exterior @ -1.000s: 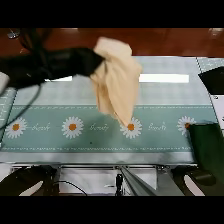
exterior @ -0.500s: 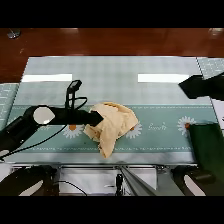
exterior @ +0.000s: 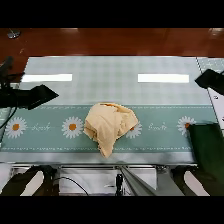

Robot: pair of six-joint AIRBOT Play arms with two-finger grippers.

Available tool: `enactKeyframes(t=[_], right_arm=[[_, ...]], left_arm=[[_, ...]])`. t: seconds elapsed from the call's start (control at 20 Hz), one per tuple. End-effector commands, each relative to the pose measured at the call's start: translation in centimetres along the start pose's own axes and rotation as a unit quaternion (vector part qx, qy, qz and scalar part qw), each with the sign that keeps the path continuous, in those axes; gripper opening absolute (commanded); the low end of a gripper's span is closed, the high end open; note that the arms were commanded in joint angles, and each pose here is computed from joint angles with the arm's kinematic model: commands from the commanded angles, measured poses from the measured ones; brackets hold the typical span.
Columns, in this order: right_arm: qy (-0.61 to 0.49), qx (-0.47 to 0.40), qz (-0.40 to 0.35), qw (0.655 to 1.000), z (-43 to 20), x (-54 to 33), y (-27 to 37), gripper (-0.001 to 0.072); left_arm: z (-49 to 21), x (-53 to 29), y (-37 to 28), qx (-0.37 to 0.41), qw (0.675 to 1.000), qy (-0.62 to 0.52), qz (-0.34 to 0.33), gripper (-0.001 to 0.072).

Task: Fold the shirts.

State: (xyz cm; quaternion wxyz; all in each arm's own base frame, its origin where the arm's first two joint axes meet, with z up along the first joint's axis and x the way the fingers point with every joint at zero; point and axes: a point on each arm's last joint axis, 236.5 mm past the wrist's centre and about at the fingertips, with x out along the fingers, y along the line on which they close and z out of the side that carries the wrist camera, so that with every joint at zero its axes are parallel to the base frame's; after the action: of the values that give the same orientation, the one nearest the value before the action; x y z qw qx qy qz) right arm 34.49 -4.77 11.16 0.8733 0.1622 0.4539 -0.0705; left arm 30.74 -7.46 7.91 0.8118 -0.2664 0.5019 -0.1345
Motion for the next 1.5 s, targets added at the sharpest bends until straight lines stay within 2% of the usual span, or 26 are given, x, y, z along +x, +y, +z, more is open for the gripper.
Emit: enactKeyframes(t=[0.0, 0.1, 0.2, 0.4, 0.6, 0.75, 0.9, 0.95, 1.0, 1.05, 1.25, 1.45], right_arm=[[0.08, 0.087, -0.006, 0.993, -6.0, 3.7, -4.0, 0.0622], [0.132, 0.087, 0.068, 0.985, -11.4, 7.0, -0.6, 0.0622], [0.167, 0.069, 0.123, 0.976, -15.4, 8.4, 2.6, 0.0622], [0.192, 0.006, 0.151, 0.97, -18.3, 8.7, 6.4, 0.0622], [0.178, -0.02, 0.16, 0.971, -18.4, 8.9, 8.3, 0.0622], [0.179, -0.018, 0.161, 0.97, -18.5, 8.9, 8.6, 0.0622], [0.185, -0.019, 0.161, 0.969, -18.8, 8.8, 8.6, 0.0622], [0.186, -0.019, 0.161, 0.969, -18.8, 8.8, 8.6, 0.0622], [0.186, -0.017, 0.161, 0.969, -18.8, 8.8, 8.6, 0.0622], [0.187, -0.017, 0.161, 0.969, -18.8, 8.8, 8.6, 0.0622], [0.231, -0.008, 0.165, 0.959, -20.7, 9.2, 8.7, 0.0622], [0.291, 0.033, 0.242, 0.925, -22.7, 10.3, 12.1, 0.0622]], left_arm=[[-2.6, 0.3, -3.4, -0.086, 0.985, 0.012, -0.148, 0.0702], [-6.2, 3.1, -5.8, -0.078, 0.968, 0.053, -0.231, 0.0702], [-7.2, 4.7, -7.2, -0.088, 0.954, 0.073, -0.277, 0.0701], [-10.1, 8.2, -6.0, -0.092, 0.947, 0.181, -0.25, 0.0702], [-10.2, 9.3, -7.0, -0.093, 0.925, 0.249, -0.273, 0.0701], [-9.5, 10.3, -8.2, -0.058, 0.924, 0.26, -0.276, 0.0698], [-11.1, 11.1, -7.5, 0.002, 0.921, 0.306, -0.242, 0.0682], [-11.9, 11.3, -7.0, 0.026, 0.917, 0.327, -0.227, 0.0571], [-12.3, 11.4, -6.6, 0.046, 0.914, 0.343, -0.214, 0.0153], [-12.2, 11.5, -6.5, 0.06, 0.912, 0.345, -0.212, 0.0028], [-8.1, 12.2, -7.4, 0.091, 0.931, 0.286, -0.206, 0.0027], [-7.3, 12.0, -7.8, 0.099, 0.933, 0.278, -0.208, 0.0028]])
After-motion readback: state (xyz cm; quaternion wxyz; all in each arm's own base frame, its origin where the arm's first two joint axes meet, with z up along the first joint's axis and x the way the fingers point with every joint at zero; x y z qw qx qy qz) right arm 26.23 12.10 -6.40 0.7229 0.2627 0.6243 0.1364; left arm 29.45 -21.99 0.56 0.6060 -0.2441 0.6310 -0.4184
